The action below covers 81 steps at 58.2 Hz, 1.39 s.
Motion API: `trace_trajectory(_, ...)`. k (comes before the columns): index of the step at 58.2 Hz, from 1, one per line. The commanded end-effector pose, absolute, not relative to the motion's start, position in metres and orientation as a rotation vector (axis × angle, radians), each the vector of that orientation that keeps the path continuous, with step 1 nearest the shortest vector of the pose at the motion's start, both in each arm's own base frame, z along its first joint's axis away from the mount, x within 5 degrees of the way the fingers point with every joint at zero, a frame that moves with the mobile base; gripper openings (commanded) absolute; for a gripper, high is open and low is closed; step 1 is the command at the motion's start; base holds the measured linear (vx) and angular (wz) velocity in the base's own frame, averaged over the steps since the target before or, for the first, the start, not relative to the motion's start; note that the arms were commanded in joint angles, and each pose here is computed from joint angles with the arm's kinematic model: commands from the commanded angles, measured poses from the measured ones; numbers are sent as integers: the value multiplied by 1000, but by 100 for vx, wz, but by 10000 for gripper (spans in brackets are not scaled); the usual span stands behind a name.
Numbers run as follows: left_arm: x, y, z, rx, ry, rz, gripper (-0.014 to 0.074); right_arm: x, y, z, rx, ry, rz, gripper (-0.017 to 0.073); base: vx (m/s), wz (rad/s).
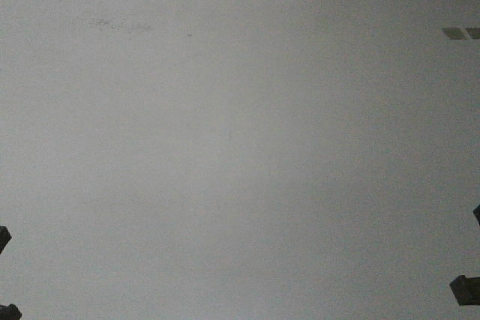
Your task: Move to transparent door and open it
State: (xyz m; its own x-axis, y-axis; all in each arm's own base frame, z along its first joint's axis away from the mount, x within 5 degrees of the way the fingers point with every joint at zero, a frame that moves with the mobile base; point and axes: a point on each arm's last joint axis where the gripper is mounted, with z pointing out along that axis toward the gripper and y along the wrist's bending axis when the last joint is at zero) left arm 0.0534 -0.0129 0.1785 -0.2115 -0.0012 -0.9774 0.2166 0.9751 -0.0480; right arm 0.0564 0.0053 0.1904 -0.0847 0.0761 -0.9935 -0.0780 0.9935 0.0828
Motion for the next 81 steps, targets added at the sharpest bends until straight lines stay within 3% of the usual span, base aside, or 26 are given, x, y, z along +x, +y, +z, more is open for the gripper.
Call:
trace_trajectory(1,54,-13,182,140,1698,-222,-6,56,4,197,2,1560,120,-2,0,1)
trace_trajectory(52,54,-13,182,140,1698,-222,-6,56,4,197,3,1560,120,-2,13,7)
trace_trajectory(81,54,-13,182,140,1698,-222,-6,56,4,197,3,1560,119,-2,28,51)
